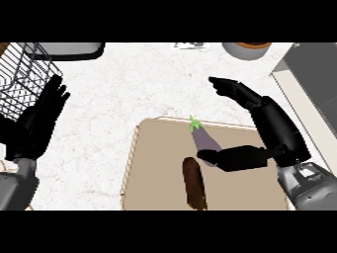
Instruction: Pick the sweet potato from the tray and place it in the tiered shelf
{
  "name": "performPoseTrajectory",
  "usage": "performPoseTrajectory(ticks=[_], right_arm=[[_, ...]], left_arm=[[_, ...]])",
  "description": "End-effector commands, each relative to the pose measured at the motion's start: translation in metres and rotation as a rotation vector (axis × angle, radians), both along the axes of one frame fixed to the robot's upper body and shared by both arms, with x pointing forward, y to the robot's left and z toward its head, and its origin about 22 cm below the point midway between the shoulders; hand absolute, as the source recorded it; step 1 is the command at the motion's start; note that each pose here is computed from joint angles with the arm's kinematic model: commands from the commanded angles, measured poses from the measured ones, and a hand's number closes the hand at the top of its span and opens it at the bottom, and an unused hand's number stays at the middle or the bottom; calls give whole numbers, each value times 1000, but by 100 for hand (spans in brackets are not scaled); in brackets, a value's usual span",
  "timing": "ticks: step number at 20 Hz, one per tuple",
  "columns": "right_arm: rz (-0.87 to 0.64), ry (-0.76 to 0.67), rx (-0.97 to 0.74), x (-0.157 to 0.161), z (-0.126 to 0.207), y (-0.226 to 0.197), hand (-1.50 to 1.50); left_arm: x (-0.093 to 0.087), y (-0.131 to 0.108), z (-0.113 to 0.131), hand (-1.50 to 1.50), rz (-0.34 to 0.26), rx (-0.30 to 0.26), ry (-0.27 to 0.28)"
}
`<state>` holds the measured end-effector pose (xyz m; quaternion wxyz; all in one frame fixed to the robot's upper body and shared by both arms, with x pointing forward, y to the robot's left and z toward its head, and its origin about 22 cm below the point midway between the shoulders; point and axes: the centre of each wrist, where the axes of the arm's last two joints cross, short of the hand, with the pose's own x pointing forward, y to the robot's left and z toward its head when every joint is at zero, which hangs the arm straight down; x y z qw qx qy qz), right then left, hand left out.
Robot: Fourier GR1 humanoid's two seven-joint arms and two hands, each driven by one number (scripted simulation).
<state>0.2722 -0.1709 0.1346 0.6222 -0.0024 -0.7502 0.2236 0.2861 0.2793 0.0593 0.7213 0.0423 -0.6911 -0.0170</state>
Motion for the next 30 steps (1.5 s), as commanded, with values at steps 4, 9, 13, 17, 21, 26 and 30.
performPoseTrajectory(ticks=[4,9,13,17,21,26,30], right_arm=[[140,163,-375,-22,36,23,-150],[125,104,-930,-28,51,38,-150],[90,27,-1203,-36,64,70,-150],[83,82,-1243,-49,52,119,-150],[117,109,-1276,-69,27,155,-150],[106,190,-1432,-52,-1,163,-150],[53,185,-1498,-54,-17,171,-150]], left_arm=[[5,9,3,0,0,14,-4],[6,-7,6,0,-29,6,1],[15,-4,2,0,-2,11,8],[11,-12,2,0,-41,6,11],[21,-15,7,0,-14,13,4],[11,-3,0,0,-9,-2,5],[12,-9,-1,0,-7,-12,19]])
